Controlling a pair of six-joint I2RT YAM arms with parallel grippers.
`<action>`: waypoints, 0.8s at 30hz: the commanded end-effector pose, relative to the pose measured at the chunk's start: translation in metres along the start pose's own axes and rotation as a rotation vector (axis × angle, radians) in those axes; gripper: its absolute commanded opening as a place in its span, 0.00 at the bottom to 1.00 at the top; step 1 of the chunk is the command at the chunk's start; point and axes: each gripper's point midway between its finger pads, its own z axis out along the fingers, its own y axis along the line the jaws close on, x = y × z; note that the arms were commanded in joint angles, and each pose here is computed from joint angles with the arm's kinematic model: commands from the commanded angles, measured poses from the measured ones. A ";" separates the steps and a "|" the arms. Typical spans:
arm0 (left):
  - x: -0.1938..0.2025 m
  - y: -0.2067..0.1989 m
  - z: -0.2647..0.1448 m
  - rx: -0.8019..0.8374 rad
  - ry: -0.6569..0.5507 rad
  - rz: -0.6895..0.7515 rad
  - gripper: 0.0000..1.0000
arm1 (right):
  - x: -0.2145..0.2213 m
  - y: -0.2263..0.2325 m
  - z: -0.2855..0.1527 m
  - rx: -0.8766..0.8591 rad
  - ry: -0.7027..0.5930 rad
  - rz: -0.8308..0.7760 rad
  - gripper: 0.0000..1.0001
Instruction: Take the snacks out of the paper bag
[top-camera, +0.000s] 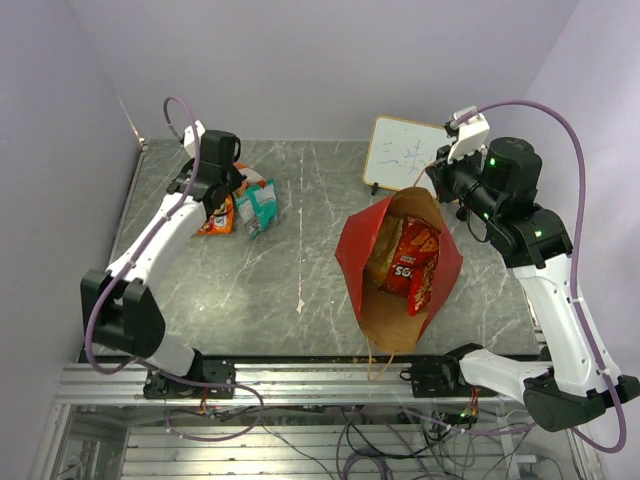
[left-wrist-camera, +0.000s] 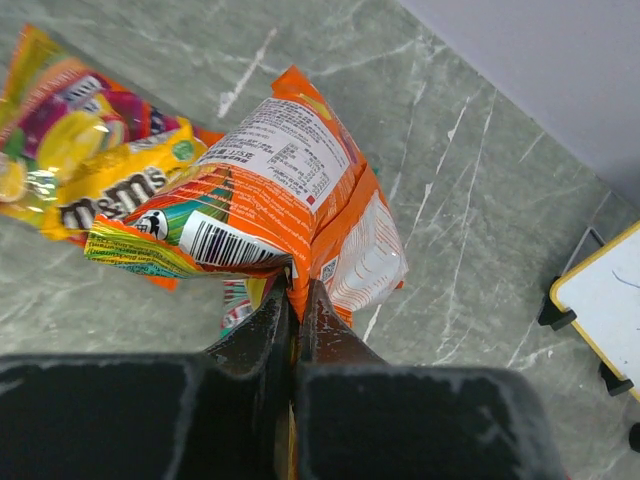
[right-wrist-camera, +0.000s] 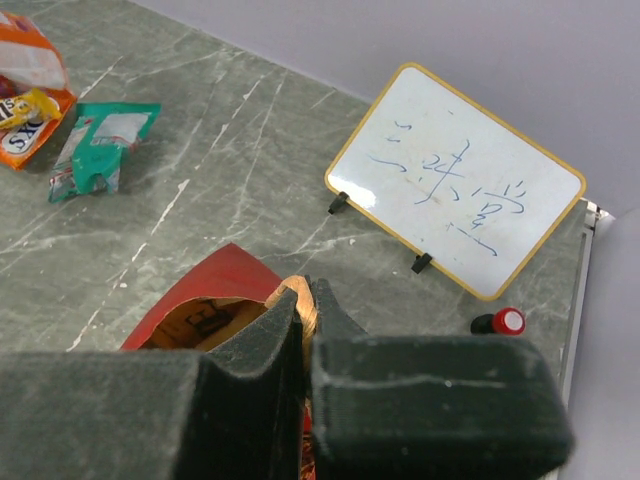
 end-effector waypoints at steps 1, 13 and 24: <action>-0.005 -0.039 0.026 0.151 -0.003 -0.123 0.07 | -0.055 -0.015 -0.017 0.068 -0.196 -0.014 0.00; 0.053 -0.027 0.087 0.174 0.088 -0.043 0.07 | -0.049 -0.019 -0.019 0.090 -0.182 -0.011 0.00; 0.110 0.012 0.103 0.089 0.246 -0.014 0.07 | -0.043 -0.019 -0.022 0.098 -0.181 0.016 0.00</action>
